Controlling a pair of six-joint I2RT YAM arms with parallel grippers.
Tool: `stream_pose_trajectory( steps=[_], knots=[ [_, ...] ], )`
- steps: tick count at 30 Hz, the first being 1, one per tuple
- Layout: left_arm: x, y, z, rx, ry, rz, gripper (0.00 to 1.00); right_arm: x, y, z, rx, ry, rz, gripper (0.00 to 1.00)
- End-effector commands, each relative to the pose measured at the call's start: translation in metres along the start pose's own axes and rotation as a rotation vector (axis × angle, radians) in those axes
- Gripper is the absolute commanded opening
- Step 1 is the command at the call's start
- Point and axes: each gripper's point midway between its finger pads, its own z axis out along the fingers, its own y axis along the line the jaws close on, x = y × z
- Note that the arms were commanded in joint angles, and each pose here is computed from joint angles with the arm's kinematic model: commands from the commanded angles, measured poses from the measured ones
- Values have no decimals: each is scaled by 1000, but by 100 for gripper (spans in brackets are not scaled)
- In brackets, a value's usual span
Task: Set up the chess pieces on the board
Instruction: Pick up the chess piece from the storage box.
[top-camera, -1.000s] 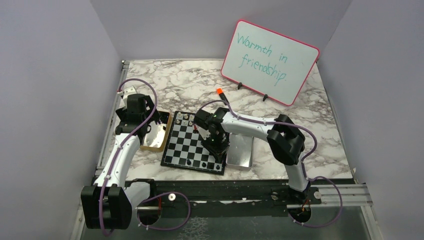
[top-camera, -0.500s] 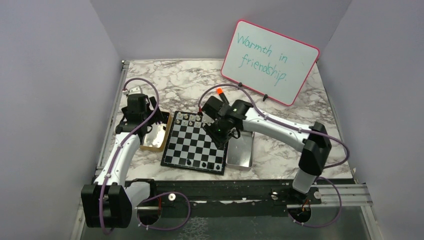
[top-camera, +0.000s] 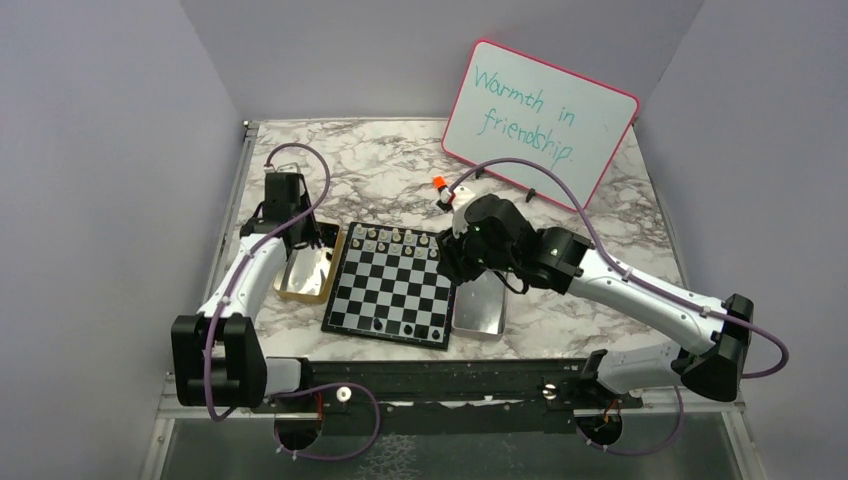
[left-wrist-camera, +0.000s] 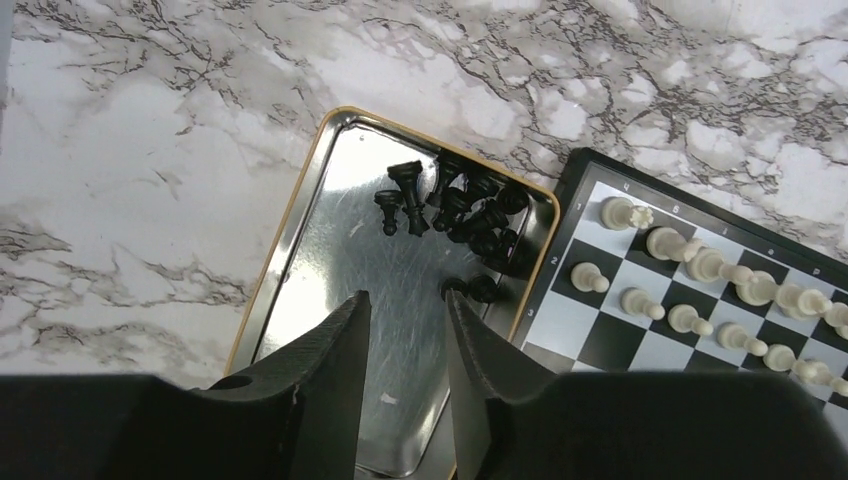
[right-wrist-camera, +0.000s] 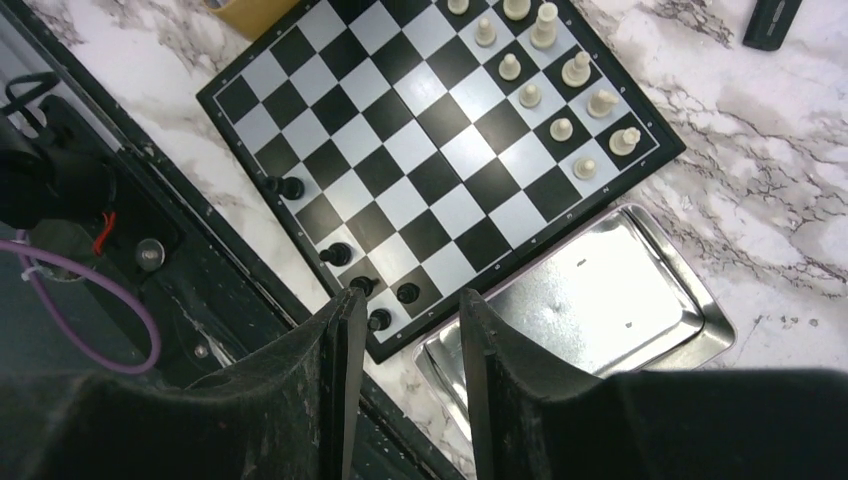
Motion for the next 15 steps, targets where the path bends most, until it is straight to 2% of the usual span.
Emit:
stream_pose_trajectory(
  steps=[1, 11, 15],
  knots=[
    [-8, 5, 20, -41, 6, 45, 33, -21, 1, -5, -12, -119, 14, 44],
    [-10, 8, 61, -81, 65, 23, 30, -18, 0, -15, -26, -153, -5, 44],
    [-1, 11, 71, -93, 100, 30, 25, -19, -1, -16, -22, -158, -10, 44]
  ],
)
